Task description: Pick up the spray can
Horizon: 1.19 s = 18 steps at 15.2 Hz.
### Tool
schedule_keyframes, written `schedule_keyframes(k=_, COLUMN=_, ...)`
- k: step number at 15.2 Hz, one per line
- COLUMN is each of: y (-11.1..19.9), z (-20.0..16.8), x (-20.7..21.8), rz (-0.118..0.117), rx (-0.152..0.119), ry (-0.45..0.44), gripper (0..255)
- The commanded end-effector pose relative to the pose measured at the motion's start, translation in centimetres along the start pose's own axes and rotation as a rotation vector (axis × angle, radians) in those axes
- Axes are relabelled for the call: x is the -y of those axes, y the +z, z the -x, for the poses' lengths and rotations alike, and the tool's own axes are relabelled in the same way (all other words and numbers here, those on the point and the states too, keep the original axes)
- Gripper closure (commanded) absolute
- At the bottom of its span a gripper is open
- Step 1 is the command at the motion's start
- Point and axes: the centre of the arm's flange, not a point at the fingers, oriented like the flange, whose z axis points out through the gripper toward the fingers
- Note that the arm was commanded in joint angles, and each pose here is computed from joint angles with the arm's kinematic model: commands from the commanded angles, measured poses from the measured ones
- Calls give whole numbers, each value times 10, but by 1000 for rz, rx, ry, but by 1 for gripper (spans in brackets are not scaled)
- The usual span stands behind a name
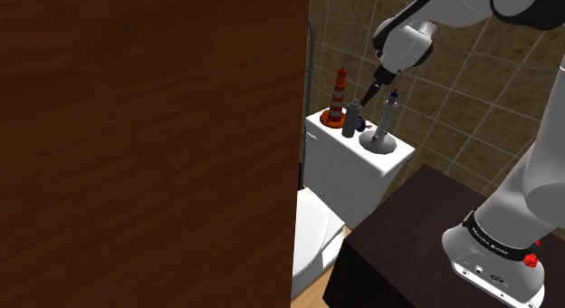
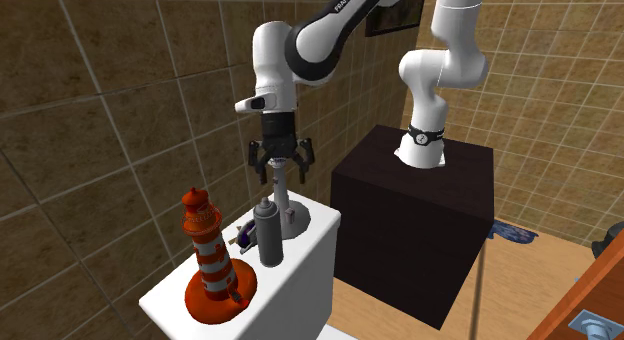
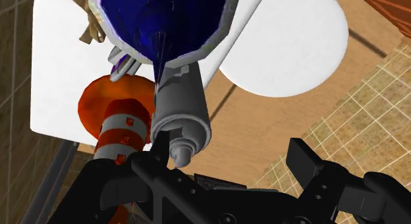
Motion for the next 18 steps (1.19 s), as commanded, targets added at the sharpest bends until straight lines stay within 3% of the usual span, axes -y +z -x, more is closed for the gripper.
schedule_keyframes(k=1, y=19, z=-3, x=-21, rz=-13, rx=-13, ry=-24, gripper=0)
schedule_keyframes(k=3, y=37, z=-8, x=-41, rz=-25, rx=-23, ry=-46, gripper=0)
schedule_keyframes(k=13, y=75, z=6, x=-46, rz=-25, rx=-23, ry=-46, gripper=0)
schedule_keyframes(k=14, y=74, z=7, x=-46, rz=-25, rx=-23, ry=-46, gripper=255)
schedule_keyframes(k=18, y=75, z=7, x=-47, rz=-25, rx=-23, ry=-46, gripper=255)
